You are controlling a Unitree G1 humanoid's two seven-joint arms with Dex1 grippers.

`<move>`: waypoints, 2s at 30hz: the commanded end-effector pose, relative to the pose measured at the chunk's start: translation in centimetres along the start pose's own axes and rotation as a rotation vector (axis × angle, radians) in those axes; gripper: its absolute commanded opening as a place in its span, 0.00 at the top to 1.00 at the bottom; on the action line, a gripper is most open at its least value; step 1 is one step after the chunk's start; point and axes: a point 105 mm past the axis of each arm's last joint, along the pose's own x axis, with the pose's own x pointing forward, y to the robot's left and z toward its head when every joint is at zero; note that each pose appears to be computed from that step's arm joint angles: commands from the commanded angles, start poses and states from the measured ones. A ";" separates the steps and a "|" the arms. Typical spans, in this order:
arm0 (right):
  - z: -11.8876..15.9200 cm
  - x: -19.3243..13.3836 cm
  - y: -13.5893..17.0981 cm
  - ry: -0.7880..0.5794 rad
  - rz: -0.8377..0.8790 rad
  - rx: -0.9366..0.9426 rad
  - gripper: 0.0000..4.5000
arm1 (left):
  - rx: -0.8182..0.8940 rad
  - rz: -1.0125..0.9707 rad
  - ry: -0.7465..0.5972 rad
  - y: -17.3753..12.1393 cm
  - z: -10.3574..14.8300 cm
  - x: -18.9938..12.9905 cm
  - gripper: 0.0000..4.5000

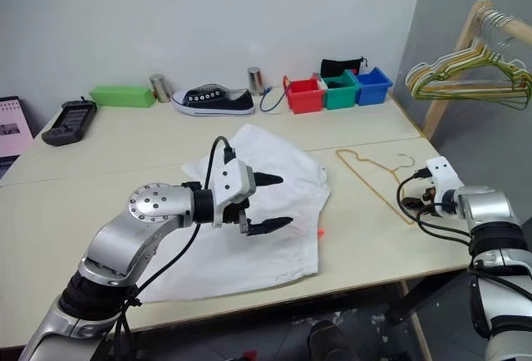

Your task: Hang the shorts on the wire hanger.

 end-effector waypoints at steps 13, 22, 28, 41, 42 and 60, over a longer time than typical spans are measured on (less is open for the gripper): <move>-1.7 0.2 1.0 0.047 0.070 0.004 0.99 | 0.045 0.018 -0.012 0.5 0.9 -0.2 0.00; 3.4 -1.8 1.5 -0.135 0.003 -0.478 0.99 | 0.036 0.108 0.000 3.3 0.7 -1.4 0.00; 7.2 -3.9 3.9 -0.254 -0.041 -0.990 0.99 | 0.027 0.254 0.004 9.0 1.3 -4.3 0.00; 14.5 -6.5 9.7 -0.778 -0.375 -1.779 0.99 | -0.044 0.228 -0.090 15.2 4.3 -7.3 0.00; 14.7 -6.6 10.1 -0.807 -0.373 -1.808 0.99 | -0.049 0.234 -0.094 15.6 4.5 -7.5 0.00; 17.0 -7.9 15.1 -1.119 -0.375 -1.972 0.99 | -0.039 -0.125 0.126 12.3 0.8 -6.1 0.00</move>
